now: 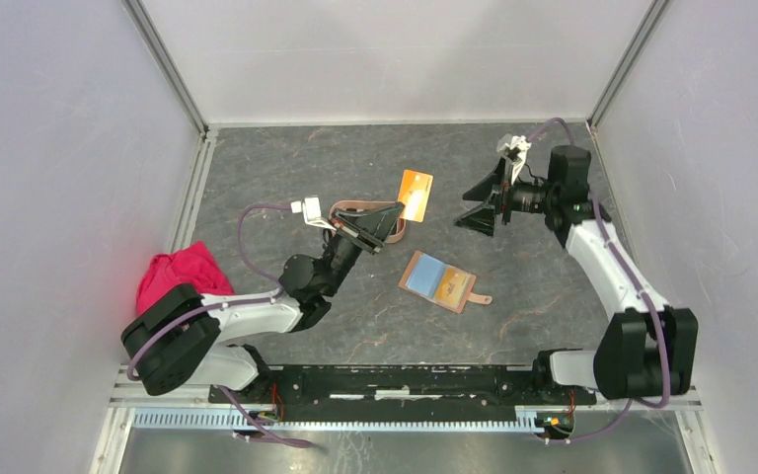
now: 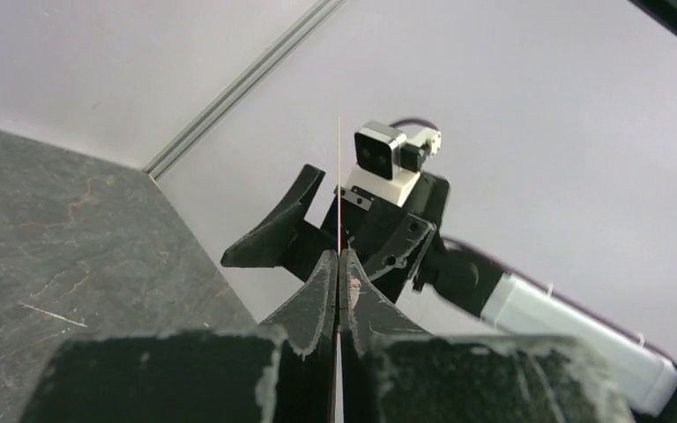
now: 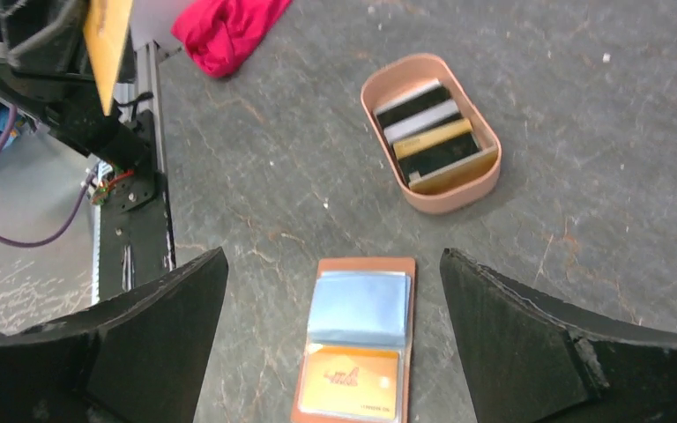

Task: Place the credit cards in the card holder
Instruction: Insert the credit card into the card holder.

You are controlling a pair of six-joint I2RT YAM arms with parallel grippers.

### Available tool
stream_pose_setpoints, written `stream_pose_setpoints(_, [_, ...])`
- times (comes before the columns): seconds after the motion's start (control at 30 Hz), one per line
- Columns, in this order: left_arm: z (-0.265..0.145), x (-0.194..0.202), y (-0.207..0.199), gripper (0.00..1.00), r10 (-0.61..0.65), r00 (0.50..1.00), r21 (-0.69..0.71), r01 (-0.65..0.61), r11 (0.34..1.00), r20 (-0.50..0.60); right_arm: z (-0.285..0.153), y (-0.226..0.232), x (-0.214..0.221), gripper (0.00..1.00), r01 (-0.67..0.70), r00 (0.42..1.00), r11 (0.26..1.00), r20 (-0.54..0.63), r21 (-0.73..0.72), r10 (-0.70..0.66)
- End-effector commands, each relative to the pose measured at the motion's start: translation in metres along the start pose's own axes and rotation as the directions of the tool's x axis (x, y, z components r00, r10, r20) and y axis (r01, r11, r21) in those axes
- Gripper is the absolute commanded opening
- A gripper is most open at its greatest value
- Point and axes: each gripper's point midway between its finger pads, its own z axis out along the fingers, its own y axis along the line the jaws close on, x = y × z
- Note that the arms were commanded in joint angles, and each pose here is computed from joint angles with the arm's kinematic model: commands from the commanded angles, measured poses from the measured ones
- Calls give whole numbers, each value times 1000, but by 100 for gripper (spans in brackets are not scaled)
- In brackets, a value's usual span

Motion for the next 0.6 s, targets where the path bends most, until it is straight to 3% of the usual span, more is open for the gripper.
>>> stream_pose_setpoints(0.0, [-2,-14,-5,2,52,997,-1,-52,999,49,0,49,-68,98,23,958,995,286,-96,6])
stream_pose_setpoints(0.23, [-1,-9,-14,2,-9,999,59,7,998,39,0,89,-83,94,-129,889,966,407,-223,212])
stream_pose_setpoints(0.57, [3,1,-19,2,-66,998,100,65,993,9,15,92,-78,80,-220,867,932,381,-288,322])
